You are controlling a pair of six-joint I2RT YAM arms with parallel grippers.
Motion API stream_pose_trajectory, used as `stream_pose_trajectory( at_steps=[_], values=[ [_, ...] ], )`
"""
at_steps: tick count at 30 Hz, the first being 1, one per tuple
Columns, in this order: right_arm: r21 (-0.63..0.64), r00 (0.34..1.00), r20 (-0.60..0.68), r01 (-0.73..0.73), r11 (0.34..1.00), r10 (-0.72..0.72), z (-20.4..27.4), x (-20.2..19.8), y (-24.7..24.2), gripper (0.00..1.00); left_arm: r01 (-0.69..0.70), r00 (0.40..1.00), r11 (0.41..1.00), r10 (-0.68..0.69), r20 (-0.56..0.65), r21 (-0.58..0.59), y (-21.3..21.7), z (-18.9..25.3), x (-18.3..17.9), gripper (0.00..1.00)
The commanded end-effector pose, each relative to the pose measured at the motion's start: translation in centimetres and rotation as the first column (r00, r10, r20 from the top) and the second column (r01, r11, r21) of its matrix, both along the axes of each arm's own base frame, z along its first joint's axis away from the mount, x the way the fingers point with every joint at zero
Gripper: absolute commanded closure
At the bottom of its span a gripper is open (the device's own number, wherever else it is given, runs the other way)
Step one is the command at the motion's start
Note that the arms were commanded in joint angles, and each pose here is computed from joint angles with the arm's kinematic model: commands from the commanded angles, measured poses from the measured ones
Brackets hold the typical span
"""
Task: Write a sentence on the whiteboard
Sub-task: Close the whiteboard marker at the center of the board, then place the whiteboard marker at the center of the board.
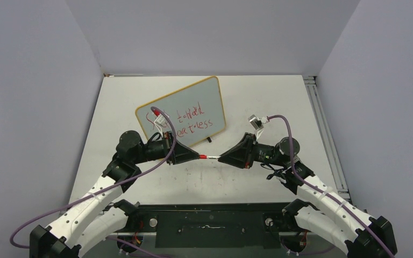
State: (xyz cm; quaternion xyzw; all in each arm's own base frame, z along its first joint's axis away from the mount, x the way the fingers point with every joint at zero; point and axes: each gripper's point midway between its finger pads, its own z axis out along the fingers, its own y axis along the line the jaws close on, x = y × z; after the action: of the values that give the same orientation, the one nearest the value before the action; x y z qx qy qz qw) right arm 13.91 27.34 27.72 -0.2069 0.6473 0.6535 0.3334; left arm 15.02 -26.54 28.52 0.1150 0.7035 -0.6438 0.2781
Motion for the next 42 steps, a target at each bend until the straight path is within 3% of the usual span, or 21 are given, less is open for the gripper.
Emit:
stream_pose_trajectory(
  at_steps=[1, 16, 20, 21, 23, 26, 29, 33, 35, 39, 42],
  values=[
    [0.097, 0.988, 0.151, 0.019, 0.995, -0.034, 3.1, 0.2, 0.3, 0.95, 0.067, 0.995, 0.995, -0.061, 0.084, -0.076, -0.2, 2.6, -1.4, 1.0],
    [0.11, 0.981, 0.188, -0.064, 0.992, 0.042, 3.9, -1.4, 2.5, 0.95, 0.117, 0.986, 0.989, -0.104, 0.13, -0.095, -1.0, 3.1, -2.8, 1.0],
    [0.068, 0.985, 0.175, -0.006, 0.998, -0.006, 3.1, -0.4, 2.5, 0.95, 0.072, 0.989, 0.997, -0.069, 0.129, -0.024, -0.8, 1.7, -1.8, 1.0],
    [0.042, 0.986, 0.166, 0.024, 0.999, -0.031, 2.6, 0.0, 2.3, 0.95, 0.047, 0.989, 0.999, -0.048, 0.143, 0.01, -0.5, 1.4, -1.3, 0.98],
    [-0.007, 0.983, 0.16, 0.095, 0.995, -0.092, 1.7, 0.9, 1.7, 0.95, -0.02, 0.981, 0.997, 0.006, 0.192, 0.073, 0.4, 1.0, 0.1, 0.81],
    [-0.101, 0.965, 0.124, 0.246, 0.964, -0.233, -0.3, 3.0, -0.2, 0.95, -0.132, 0.964, 0.978, 0.088, 0.252, 0.161, 2.3, 0.8, 2.2, 0.48],
    [-0.257, 0.911, 0.081, 0.412, 0.874, -0.405, -4.0, 5.8, -3.0, 0.95, -0.266, 0.927, 0.939, 0.188, 0.325, 0.216, 4.7, 1.3, 4.4, 0.29],
    [-0.455, 0.845, 0.053, 0.494, 0.74, -0.532, -10.0, 7.1, -5.6, 0.94, -0.436, 0.847, 0.859, 0.292, 0.444, 0.267, 7.6, 1.8, 6.5, 0.17],
    [-0.508, 0.824, 0.053, 0.509, 0.694, -0.565, -12.1, 7.6, -6.3, 0.94, -0.534, 0.798, 0.792, 0.357, 0.486, 0.295, 9.4, 1.6, 7.6, 0.13],
    [-0.587, 0.799, 0.054, 0.51, 0.629, -0.599, -15.4, 8.1, -7.3, 0.93, -0.737, 0.657, 0.6, 0.528, 0.537, 0.311, 14.1, 1.5, 9.4, 0.03],
    [-0.643, 0.777, 0.058, 0.51, 0.572, -0.627, -17.8, 8.4, -8.3, 0.89, -0.815, 0.567, 0.498, 0.584, 0.581, 0.295, 16.7, 1.7, 9.8, 0.04]
  ],
)
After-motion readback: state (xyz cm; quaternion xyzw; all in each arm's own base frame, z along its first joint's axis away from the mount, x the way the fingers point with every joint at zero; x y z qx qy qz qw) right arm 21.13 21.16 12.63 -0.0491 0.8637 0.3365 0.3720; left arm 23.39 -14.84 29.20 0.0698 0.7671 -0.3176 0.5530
